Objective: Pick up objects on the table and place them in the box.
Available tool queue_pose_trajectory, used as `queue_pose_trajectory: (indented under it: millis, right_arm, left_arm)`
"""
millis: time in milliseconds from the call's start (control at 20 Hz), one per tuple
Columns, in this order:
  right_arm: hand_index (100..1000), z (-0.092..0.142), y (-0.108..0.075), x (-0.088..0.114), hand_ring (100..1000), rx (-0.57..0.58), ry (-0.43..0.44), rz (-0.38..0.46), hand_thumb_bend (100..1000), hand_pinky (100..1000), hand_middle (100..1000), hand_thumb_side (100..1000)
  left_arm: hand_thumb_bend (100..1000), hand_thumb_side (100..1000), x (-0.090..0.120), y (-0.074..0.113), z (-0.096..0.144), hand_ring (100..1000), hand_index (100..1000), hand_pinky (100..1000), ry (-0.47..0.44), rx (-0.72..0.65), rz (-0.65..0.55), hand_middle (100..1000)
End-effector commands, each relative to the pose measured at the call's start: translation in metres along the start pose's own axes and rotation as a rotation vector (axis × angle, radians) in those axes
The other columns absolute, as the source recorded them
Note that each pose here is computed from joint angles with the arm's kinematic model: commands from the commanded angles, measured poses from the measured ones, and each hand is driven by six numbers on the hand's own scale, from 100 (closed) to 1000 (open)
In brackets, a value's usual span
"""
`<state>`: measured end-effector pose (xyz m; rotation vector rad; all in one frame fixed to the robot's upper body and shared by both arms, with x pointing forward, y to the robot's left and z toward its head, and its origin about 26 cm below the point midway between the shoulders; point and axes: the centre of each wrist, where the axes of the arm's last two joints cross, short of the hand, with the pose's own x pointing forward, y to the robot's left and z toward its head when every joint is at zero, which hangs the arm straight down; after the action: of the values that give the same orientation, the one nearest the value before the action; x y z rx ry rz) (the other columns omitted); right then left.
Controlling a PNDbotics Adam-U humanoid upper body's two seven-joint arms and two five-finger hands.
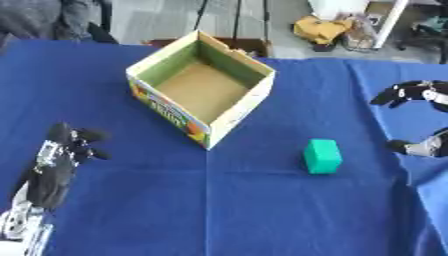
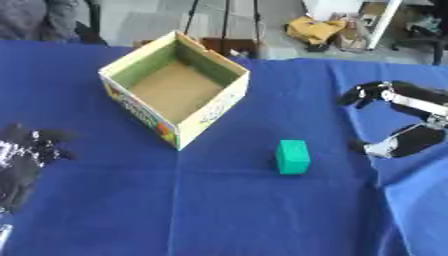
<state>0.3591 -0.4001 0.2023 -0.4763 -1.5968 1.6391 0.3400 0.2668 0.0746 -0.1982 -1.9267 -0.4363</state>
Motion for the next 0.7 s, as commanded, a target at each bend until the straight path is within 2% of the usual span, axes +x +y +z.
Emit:
queue_pose_trajectory:
  millis: [50, 400, 700]
  right_arm:
    - [888, 0.004, -0.015, -0.004, 847, 0.037, 0.031, 0.081, 449, 784, 811, 395]
    - [888, -0.011, -0.012, -0.008, 846, 0.083, 0.037, 0.126, 494, 785, 809, 444]
    - [886, -0.022, -0.007, -0.009, 843, 0.119, 0.031, 0.145, 491, 784, 805, 461]
  left_arm:
    - [413, 1000, 0.005, 0.004, -0.001, 800, 650, 610, -0.010, -0.014, -0.021, 608]
    - [410, 1000, 0.005, 0.004, -0.001, 800, 650, 609, -0.010, -0.017, -0.019, 607]
    - [409, 1000, 0.005, 0.004, -0.002, 799, 649, 609, -0.011, -0.019, -0.018, 607]
